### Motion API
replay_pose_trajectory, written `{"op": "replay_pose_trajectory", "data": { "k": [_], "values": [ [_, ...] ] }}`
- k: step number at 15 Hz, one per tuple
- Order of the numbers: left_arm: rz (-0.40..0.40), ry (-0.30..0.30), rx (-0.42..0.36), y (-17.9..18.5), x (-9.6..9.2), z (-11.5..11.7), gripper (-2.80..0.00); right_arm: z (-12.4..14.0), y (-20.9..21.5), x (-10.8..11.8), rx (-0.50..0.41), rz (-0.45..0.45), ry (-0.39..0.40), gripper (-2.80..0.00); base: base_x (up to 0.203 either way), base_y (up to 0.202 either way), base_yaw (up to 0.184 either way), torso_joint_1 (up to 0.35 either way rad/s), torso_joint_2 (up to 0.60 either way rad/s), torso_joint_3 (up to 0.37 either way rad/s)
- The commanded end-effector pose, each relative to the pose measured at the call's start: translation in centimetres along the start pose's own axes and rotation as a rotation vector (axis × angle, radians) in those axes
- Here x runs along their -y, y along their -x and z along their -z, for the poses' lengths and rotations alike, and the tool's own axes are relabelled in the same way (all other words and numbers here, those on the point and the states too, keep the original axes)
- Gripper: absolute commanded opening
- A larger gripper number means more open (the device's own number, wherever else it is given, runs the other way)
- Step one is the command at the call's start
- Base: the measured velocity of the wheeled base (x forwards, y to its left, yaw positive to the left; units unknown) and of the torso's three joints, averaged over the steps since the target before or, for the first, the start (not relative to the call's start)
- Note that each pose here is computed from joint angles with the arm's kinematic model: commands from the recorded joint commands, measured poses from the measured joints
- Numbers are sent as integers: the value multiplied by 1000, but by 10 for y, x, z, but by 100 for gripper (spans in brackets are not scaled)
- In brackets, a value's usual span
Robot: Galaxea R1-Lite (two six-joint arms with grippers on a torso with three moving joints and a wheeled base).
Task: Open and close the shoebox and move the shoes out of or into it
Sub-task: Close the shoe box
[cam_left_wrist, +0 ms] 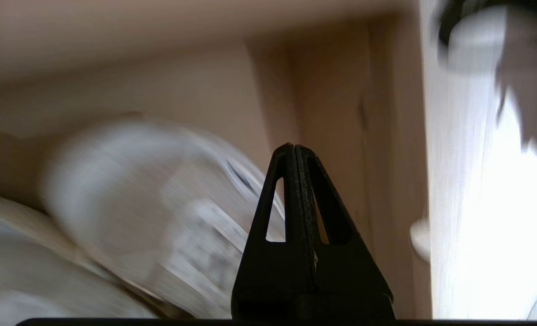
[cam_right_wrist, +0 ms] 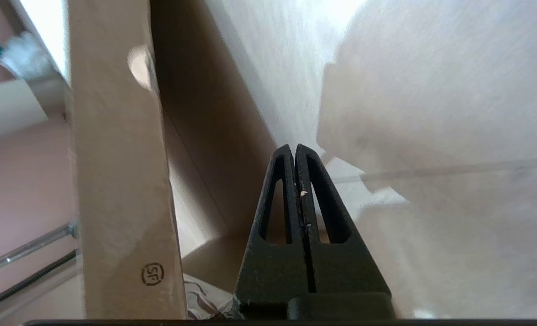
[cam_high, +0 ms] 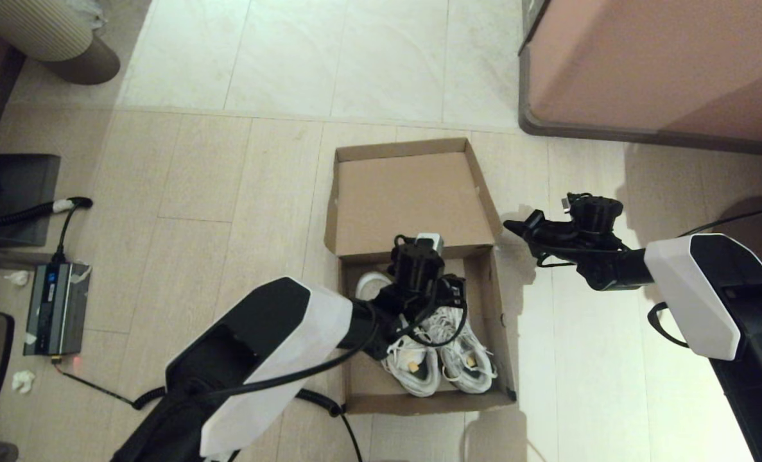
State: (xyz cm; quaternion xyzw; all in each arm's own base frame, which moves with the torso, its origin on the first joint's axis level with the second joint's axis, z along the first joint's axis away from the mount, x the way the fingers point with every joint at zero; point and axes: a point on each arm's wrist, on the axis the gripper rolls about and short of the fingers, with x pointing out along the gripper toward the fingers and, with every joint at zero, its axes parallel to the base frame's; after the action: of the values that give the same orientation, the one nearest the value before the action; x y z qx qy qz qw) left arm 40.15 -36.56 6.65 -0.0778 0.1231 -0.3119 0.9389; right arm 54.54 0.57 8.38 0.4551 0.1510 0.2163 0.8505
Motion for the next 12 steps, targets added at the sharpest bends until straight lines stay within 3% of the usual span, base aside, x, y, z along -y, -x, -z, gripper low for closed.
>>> {"op": "replay_pose_trajectory", "data": {
  "k": [1,4,7,9,12],
  "values": [
    [-34,27,106,15,-20,-53,-280,3,-2,-2,-11,0,-8,-280,0,0,0,0,0,0],
    [-158,65,237,42,-89,-115,-280,6,-4,-4,-32,-12,-15,-280,0,0,0,0,0,0],
    [-301,102,334,65,-173,-142,-280,15,-9,-5,-60,-22,-19,-280,0,0,0,0,0,0],
    [-342,140,368,74,-217,-139,-280,21,-13,-8,-74,-29,-20,-280,0,0,0,0,0,0],
    [-344,197,348,67,-254,-110,-280,28,-17,-13,-89,-40,-18,-280,0,0,0,0,0,0]
  ]
}}
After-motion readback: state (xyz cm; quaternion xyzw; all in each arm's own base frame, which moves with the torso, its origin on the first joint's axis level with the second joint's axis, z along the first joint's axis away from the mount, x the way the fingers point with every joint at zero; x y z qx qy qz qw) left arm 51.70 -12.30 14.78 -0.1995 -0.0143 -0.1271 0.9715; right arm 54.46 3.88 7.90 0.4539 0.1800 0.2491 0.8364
